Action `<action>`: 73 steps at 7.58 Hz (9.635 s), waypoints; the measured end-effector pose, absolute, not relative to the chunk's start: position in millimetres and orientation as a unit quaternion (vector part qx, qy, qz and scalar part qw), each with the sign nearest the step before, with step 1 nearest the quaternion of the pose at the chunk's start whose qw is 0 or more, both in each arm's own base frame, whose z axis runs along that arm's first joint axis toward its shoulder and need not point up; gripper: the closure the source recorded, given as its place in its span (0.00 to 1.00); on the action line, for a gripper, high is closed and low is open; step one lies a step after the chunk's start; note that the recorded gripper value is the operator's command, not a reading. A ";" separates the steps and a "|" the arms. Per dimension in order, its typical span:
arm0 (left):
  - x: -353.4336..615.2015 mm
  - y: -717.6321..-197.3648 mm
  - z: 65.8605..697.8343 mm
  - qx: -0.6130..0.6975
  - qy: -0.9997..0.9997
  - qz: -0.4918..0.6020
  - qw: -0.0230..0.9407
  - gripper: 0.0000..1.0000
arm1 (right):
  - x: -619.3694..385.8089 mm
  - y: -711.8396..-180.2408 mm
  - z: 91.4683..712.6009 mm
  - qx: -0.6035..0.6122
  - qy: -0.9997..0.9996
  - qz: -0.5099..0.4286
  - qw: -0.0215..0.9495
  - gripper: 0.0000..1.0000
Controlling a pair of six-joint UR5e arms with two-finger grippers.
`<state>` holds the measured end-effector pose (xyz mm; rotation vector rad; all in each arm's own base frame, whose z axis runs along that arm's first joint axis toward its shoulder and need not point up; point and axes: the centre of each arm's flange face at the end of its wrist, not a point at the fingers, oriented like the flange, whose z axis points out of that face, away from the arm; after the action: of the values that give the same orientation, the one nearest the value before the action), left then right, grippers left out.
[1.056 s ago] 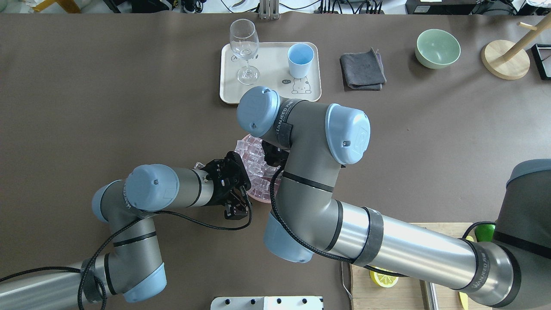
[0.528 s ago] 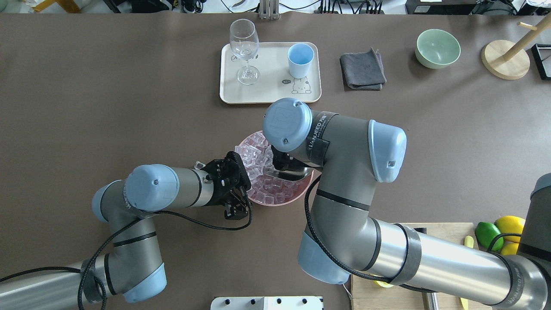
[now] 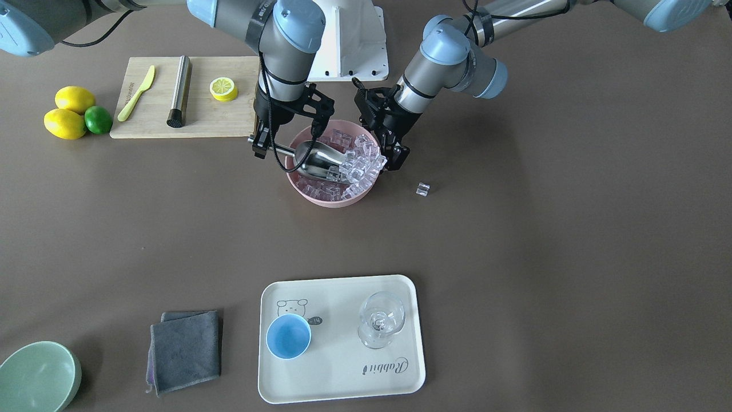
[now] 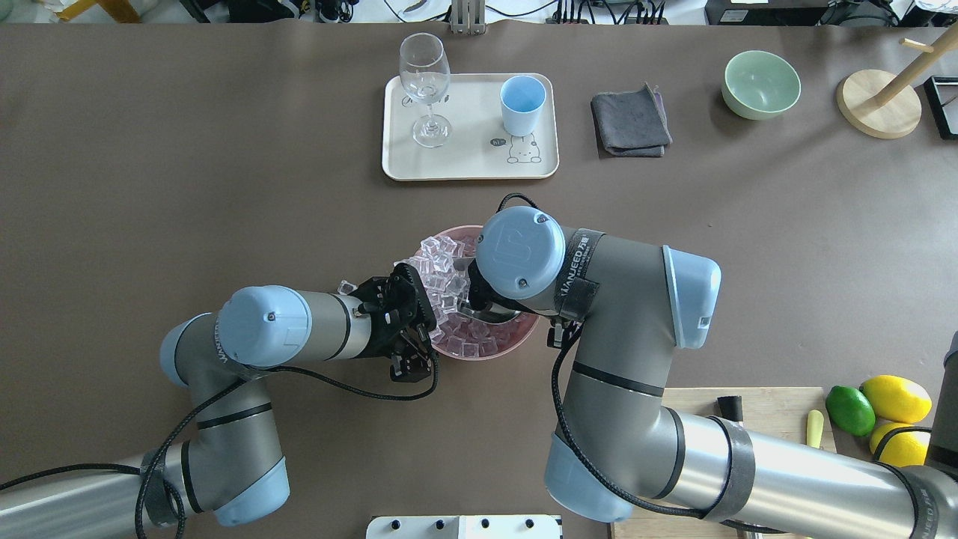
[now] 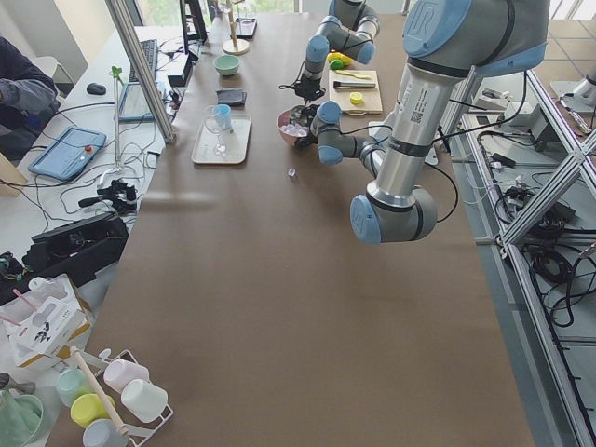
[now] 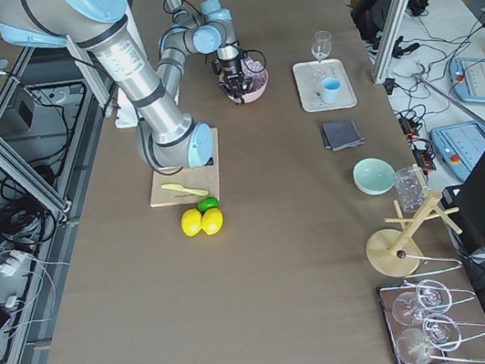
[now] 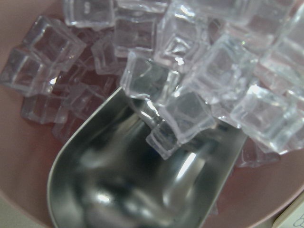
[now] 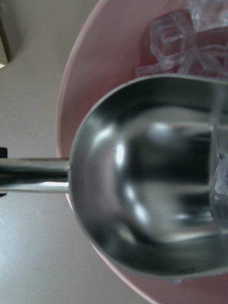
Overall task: Put ice in cup with scoop
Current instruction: 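Drag the scoop through the ice cubes to fill it, right gripper, then lift the filled scoop toward the blue cup while the left gripper releases the bowl, then tip the scoop over the light-blue cup to pour the ice, right gripper, then carry the empty scoop back toward its spot while the left arm retracts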
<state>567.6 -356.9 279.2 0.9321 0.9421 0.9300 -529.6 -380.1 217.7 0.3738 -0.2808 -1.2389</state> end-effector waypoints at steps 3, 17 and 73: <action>567.3 -356.8 280.7 0.416 0.421 0.416 0.690 0.02 | -517.0 -370.0 215.9 0.207 -0.151 -0.568 0.782 1.00; 537.7 -373.2 299.5 0.443 0.427 0.395 0.682 0.02 | -370.3 -383.3 271.0 0.370 -0.289 -0.392 0.791 1.00; 403.0 -427.1 337.1 0.090 -0.134 0.765 0.623 0.02 | -111.5 -522.1 338.0 -0.029 -0.383 -0.151 0.911 1.00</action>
<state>403.0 -427.1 337.1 0.2073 -0.3076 1.7581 -111.5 -522.1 338.0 -0.0594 -0.7904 -0.3122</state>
